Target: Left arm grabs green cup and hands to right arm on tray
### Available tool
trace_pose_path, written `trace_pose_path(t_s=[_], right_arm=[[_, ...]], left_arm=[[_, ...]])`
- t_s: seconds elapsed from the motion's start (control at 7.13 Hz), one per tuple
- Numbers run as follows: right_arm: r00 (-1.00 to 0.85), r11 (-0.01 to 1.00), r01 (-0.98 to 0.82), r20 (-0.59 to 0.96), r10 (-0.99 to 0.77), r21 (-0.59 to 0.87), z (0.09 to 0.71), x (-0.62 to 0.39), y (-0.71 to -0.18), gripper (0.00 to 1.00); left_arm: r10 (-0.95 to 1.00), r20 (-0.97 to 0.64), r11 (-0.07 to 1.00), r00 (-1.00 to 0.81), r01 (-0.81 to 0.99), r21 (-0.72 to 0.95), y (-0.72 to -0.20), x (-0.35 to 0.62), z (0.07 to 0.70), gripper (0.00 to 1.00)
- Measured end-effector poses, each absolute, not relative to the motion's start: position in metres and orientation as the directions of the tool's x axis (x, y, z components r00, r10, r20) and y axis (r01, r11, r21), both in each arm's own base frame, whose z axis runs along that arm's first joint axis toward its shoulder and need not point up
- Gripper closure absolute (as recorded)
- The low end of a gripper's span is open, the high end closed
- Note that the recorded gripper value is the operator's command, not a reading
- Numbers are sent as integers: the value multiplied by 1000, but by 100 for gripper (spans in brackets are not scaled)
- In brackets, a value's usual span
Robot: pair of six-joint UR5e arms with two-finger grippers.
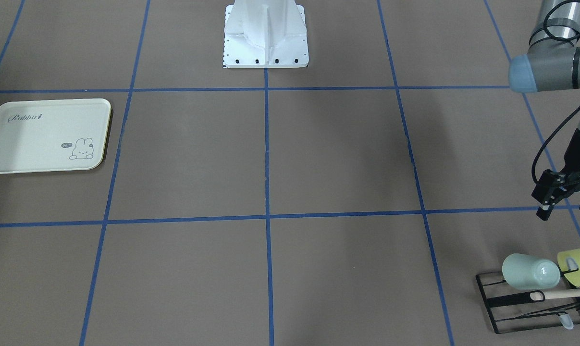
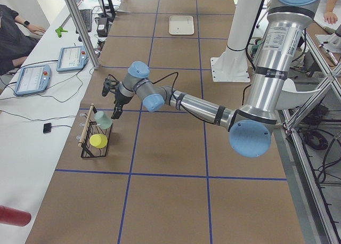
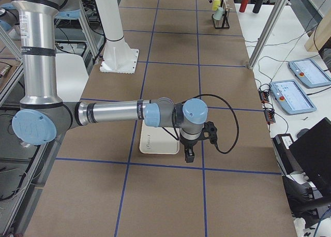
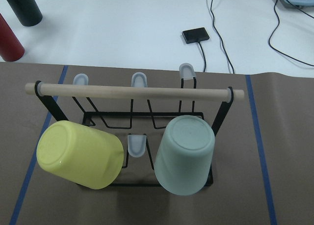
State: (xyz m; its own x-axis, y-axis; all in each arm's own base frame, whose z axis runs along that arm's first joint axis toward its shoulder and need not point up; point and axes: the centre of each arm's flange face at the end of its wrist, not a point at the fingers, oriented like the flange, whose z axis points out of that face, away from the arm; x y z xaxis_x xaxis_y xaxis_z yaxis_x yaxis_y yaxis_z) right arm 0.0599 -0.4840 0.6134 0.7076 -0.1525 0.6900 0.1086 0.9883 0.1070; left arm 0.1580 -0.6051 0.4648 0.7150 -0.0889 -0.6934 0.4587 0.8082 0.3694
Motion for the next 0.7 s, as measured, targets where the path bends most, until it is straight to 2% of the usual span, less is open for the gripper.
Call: trace_pose_path(t_s=[0.7], right_arm=[[707,988,114,690,-155,106,614,58,-484,1]], left_arm=[[-115,-676,729,728,524,440,-636,232,478,0]])
